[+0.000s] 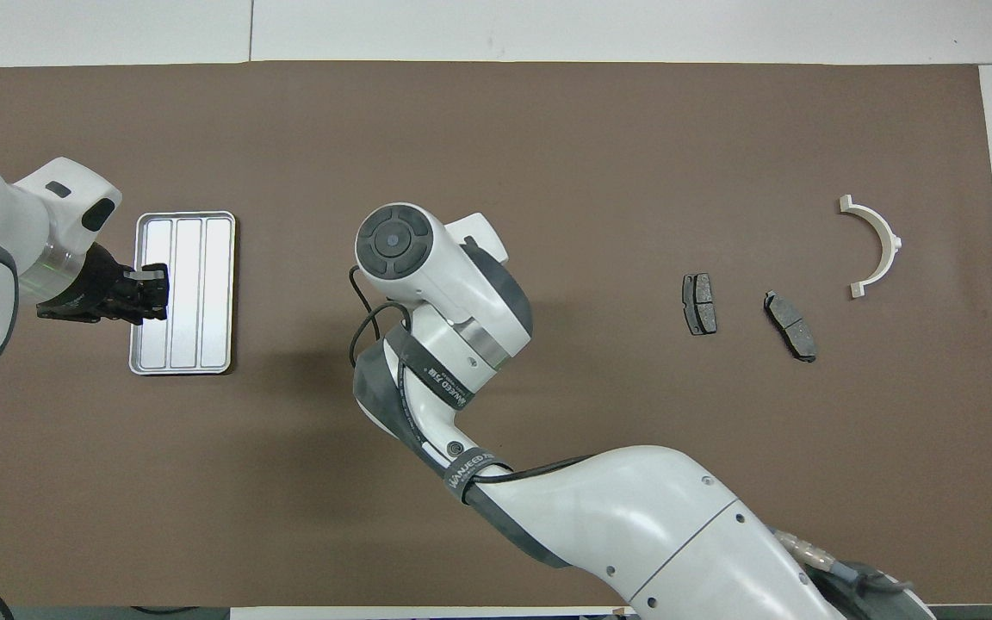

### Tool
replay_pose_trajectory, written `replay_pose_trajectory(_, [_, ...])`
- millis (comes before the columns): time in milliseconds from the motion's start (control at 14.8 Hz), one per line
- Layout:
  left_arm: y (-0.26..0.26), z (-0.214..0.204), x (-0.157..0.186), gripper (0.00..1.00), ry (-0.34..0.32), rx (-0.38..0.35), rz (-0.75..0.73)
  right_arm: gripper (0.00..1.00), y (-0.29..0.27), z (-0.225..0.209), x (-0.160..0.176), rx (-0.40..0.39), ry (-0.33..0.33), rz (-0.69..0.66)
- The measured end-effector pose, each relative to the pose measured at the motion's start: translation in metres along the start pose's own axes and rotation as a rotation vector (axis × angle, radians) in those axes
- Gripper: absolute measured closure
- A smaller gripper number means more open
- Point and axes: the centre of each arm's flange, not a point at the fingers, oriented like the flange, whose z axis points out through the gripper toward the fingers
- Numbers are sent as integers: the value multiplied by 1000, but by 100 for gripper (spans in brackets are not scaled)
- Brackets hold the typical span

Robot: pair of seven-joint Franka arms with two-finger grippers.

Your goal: Place bearing gear from tray to pile

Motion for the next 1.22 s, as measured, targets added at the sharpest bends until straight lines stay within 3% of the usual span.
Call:
replay_pose_trajectory(271, [34,-2,-8,77,12,-21,-40,66,137,-127,88,-8,-42,-222])
replay_pose_trajectory(474, [108,-4,-31,77,65,-40,-76,66,237,-156,140,11,-50,-379])
replay_pose_trajectory(677, [204,8,-71,77,113,-70,-122,66,300,-137,184,29,-31,-455])
replay_pose_trajectory(881, [283,49,-99,77,103,-74,-174,66,332,-92,207,44,-16,-447])
replay_pose_trajectory(1016, [319,96,-91,77,98,-80,-197,66,335,-49,211,51,18,-440])
replay_pose_trajectory(1219, [330,146,-71,77,89,-75,-214,66,350,5,214,56,53,-462])
